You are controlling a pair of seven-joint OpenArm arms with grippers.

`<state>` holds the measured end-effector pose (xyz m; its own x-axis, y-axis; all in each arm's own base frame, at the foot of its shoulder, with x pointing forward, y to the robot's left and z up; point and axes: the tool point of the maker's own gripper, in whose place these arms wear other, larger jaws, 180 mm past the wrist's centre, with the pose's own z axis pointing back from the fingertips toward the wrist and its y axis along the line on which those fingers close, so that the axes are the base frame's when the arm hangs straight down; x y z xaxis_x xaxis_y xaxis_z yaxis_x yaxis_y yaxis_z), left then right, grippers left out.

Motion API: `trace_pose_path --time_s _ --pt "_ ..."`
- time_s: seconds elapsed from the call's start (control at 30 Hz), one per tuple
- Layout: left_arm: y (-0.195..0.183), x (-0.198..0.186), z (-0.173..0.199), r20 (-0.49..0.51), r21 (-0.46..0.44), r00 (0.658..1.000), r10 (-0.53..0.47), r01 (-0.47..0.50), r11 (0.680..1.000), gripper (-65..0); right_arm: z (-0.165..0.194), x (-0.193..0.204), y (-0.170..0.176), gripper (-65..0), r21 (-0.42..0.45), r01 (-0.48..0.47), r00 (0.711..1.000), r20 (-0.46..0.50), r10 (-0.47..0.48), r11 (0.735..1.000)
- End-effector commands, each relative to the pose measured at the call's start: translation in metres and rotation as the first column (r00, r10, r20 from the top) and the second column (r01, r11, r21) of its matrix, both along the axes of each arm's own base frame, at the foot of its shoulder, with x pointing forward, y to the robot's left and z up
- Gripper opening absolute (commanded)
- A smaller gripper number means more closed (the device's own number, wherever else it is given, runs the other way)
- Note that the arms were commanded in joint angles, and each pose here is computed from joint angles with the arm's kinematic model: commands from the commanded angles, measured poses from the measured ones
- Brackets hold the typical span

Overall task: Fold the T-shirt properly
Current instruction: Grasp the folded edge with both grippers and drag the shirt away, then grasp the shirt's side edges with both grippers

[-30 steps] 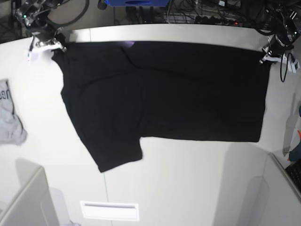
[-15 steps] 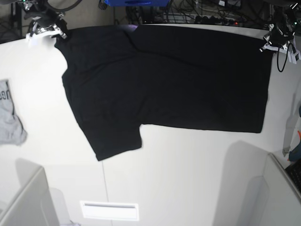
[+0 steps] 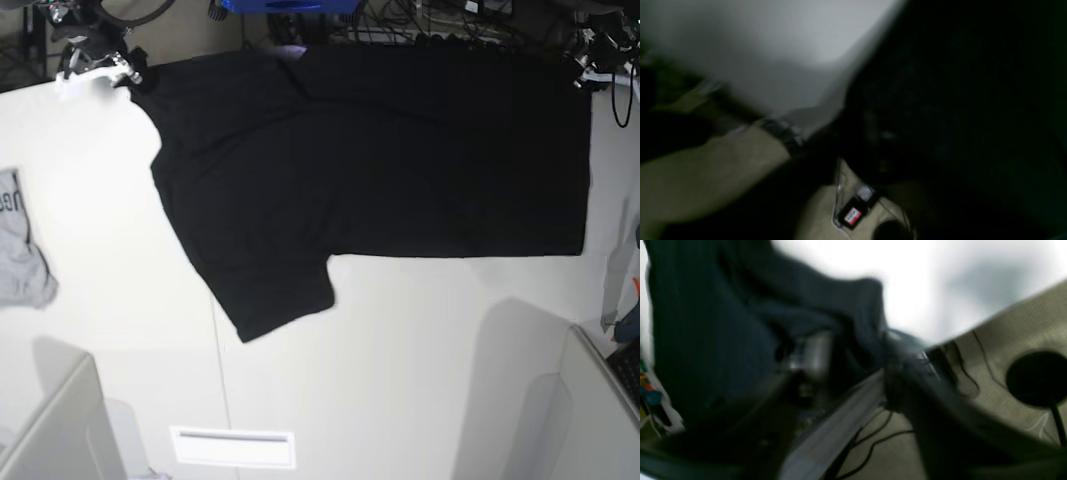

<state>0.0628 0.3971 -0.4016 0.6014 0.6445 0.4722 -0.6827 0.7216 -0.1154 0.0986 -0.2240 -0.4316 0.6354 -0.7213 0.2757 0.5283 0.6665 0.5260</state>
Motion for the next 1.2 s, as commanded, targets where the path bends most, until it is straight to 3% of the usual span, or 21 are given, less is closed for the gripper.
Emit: trace_pose_path --time_s 0.0,0.07,0.13,0.27,0.37,0.43,0.53,0.6,0.7,0.8,0.83,0.97,1.07,1.17 --pt "0.007 0.011 0.018 0.048 0.040 0.999 -0.022 0.020 0.999 -29.5 0.005 0.000 -0.008 -28.7 -0.030 0.006 1.000 0.011 -0.005 1.000" --pt "0.013 0.015 0.031 0.075 0.075 0.997 -0.023 0.017 0.997 -15.3 0.014 -0.008 -0.027 -28.2 -0.073 0.055 0.998 0.020 -0.054 0.996" --pt "0.021 0.017 0.045 0.100 0.112 0.995 -0.015 0.004 0.994 -7.9 0.025 -0.008 -0.043 -28.7 -0.124 0.095 0.995 0.048 -0.090 0.988" --pt "0.039 0.026 0.070 0.176 0.169 0.984 0.020 -0.051 0.984 -7.2 0.048 0.008 -0.062 -28.7 -0.220 0.094 0.990 0.119 -0.069 0.971" --pt "0.046 0.038 0.091 0.234 0.209 0.972 0.015 -0.066 0.976 -7.2 0.060 0.043 -0.056 -28.7 -0.240 0.005 0.986 0.165 0.036 0.971" --pt "0.047 0.046 0.095 0.258 0.213 0.966 0.012 -0.069 0.975 -7.2 0.067 0.079 -0.039 -28.7 -0.232 -0.091 0.969 0.205 0.141 0.968" --pt "0.048 0.065 0.108 0.307 0.232 0.952 -0.010 -0.065 0.971 -8.1 0.087 0.134 -0.007 -28.7 -0.238 -0.199 0.915 0.303 0.267 0.951" --pt "0.046 0.076 0.120 0.339 0.252 0.940 -0.034 -0.057 0.966 -16.0 0.106 0.173 0.010 -28.7 -0.245 -0.238 0.876 0.363 0.317 0.940" --pt "0.046 0.092 0.138 0.373 0.287 0.925 -0.072 -0.041 0.957 -38.0 0.112 0.226 0.034 -28.7 -0.262 -0.305 0.845 0.369 0.387 0.915" --pt "0.040 0.108 0.140 0.361 0.302 0.924 -0.130 0.017 0.953 -60.9 0.097 0.278 0.051 -28.5 -0.267 -0.376 0.841 0.302 0.448 0.887" --pt "0.038 0.112 0.139 0.354 0.302 0.924 -0.148 0.037 0.953 -65.0 0.092 0.295 0.056 -28.5 -0.268 -0.397 0.841 0.277 0.465 0.878" --pt "0.038 0.113 0.139 0.342 0.310 0.926 -0.160 0.050 0.949 -65.0 0.069 0.342 0.077 -28.1 -0.268 -0.465 0.832 0.192 0.520 0.843" --pt "0.039 0.112 0.140 0.340 0.312 0.927 -0.160 0.049 0.949 -65.0 0.046 0.353 0.081 -23.4 -0.271 -0.503 0.826 0.129 0.549 0.821" --pt "0.039 0.112 0.140 0.339 0.313 0.927 -0.160 0.049 0.948 -65.0 0.022 0.352 0.084 -22.8 -0.279 -0.532 0.817 0.079 0.571 0.799"
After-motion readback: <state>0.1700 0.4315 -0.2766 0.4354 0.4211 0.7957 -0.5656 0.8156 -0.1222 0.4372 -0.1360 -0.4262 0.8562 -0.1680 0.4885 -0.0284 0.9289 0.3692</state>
